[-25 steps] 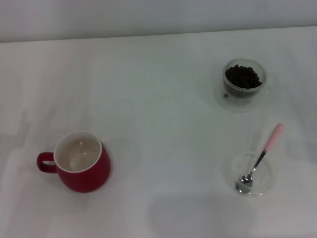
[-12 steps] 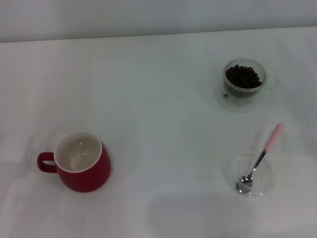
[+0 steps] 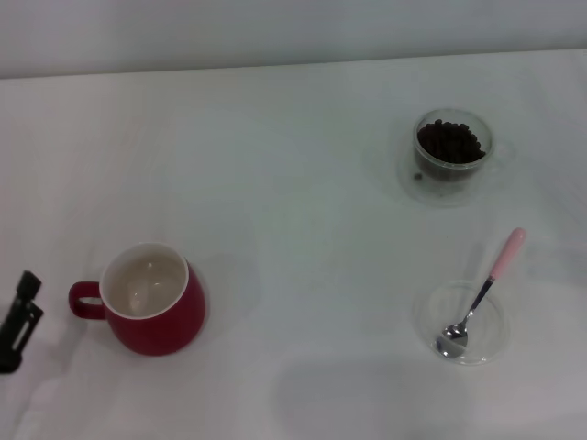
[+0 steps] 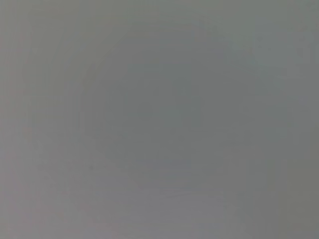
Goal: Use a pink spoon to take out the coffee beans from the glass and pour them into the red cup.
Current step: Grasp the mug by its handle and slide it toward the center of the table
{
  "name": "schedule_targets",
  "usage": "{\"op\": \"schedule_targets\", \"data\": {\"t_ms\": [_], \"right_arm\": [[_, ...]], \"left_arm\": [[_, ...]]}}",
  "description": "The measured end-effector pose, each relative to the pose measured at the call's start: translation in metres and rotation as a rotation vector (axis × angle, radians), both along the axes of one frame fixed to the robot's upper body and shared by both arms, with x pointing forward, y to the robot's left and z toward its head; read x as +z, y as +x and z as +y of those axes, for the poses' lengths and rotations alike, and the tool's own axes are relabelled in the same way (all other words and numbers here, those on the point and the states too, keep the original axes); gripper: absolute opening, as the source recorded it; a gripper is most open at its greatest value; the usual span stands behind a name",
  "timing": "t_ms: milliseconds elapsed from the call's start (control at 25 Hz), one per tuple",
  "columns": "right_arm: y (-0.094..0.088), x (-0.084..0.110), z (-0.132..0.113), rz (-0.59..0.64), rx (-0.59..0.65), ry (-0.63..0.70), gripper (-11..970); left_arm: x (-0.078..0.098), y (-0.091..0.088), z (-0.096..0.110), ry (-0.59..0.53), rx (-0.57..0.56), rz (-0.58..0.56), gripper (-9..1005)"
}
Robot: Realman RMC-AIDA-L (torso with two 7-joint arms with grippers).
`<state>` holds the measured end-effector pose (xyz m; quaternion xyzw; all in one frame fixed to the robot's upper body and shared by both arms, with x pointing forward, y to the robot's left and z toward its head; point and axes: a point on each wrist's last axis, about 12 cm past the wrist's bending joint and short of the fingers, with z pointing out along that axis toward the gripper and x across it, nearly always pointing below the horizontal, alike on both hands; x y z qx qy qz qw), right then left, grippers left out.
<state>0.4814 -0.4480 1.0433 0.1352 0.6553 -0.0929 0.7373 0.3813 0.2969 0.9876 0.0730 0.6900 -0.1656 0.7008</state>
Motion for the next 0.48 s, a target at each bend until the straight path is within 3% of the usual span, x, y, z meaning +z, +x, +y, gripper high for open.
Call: {"op": "schedule_targets", "data": {"t_ms": [480], "right_arm": [[-0.007,0.001,-0.009,0.003,-0.028,-0.014,853]], "left_arm": [[-0.015,-0.034,-0.001,-0.004,0.015,0.120,758]]}}
